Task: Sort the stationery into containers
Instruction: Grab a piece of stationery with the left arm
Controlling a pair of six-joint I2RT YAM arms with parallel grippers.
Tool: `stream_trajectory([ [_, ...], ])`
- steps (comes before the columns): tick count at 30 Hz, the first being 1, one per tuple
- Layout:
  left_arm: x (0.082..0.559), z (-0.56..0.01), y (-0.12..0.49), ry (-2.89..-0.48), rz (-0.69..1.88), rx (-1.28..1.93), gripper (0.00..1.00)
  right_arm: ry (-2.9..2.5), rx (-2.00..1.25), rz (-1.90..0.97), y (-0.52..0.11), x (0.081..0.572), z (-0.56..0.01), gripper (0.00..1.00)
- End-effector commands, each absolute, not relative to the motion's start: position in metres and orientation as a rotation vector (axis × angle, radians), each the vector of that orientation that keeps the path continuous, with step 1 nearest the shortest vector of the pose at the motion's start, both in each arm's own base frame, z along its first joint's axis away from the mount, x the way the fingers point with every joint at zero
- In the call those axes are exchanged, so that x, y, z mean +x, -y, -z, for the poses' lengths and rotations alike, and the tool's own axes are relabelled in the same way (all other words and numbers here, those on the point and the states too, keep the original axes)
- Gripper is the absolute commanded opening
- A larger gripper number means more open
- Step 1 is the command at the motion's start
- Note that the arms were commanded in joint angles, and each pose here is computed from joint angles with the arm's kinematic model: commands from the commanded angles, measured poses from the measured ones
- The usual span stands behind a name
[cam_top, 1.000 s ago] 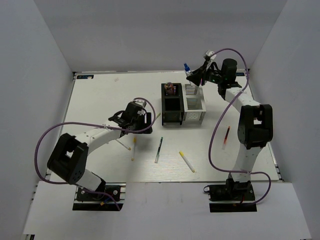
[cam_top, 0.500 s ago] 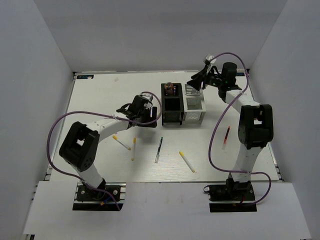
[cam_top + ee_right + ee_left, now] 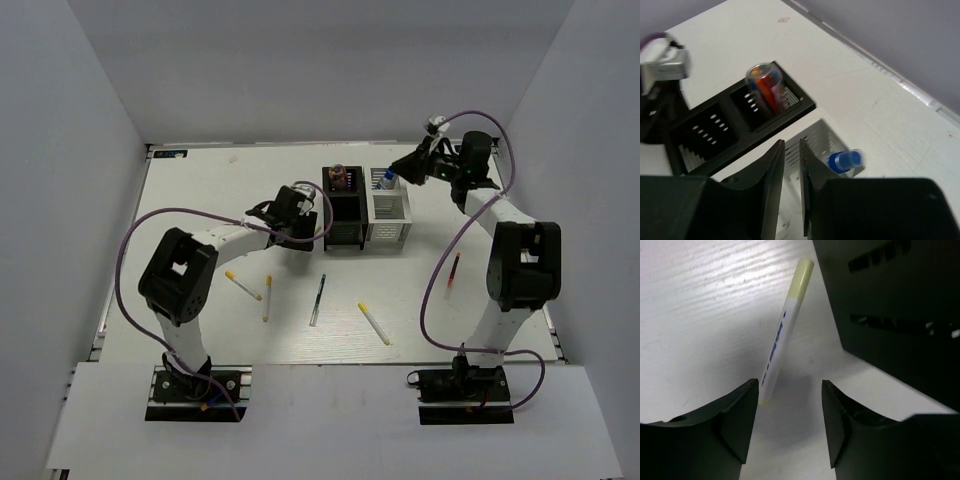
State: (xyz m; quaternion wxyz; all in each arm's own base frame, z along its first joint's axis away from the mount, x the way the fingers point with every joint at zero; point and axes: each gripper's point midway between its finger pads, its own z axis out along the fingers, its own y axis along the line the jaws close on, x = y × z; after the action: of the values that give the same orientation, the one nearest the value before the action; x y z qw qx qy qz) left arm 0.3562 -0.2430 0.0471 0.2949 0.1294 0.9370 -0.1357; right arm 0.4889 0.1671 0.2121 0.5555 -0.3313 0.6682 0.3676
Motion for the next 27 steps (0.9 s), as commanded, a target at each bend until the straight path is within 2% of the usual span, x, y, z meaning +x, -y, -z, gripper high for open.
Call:
stream_trajectory([
  [1,0.377,-0.053,0.248,-2.459,0.321,0.384,0.6,-1.5,-0.825,-0.878,-0.161,0.455,-0.248,0.24],
  [9,0.393,-0.037,0.24,-2.477,0.222,0.378,0.54,-1.518,-0.827,-0.879,-0.147,0.408,-0.242,0.24],
  [13,0.395,-0.025,0.238,-2.496,0.196,0.39,0.43,-1.533,-0.809,-0.882,-0.142,0.399,-0.241,0.24],
  [14,0.395,-0.025,0.238,-2.496,0.196,0.39,0.37,-1.534,-0.805,-0.878,-0.14,0.399,-0.242,0.24],
  [23,0.355,0.01,0.203,-2.611,0.071,0.359,0.21,-1.556,-0.768,-0.874,-0.129,0.397,-0.238,0.24],
  [27,0.334,0.009,0.189,-2.637,0.054,0.328,0.09,-1.567,-0.762,-0.882,-0.127,0.393,-0.233,0.24],
])
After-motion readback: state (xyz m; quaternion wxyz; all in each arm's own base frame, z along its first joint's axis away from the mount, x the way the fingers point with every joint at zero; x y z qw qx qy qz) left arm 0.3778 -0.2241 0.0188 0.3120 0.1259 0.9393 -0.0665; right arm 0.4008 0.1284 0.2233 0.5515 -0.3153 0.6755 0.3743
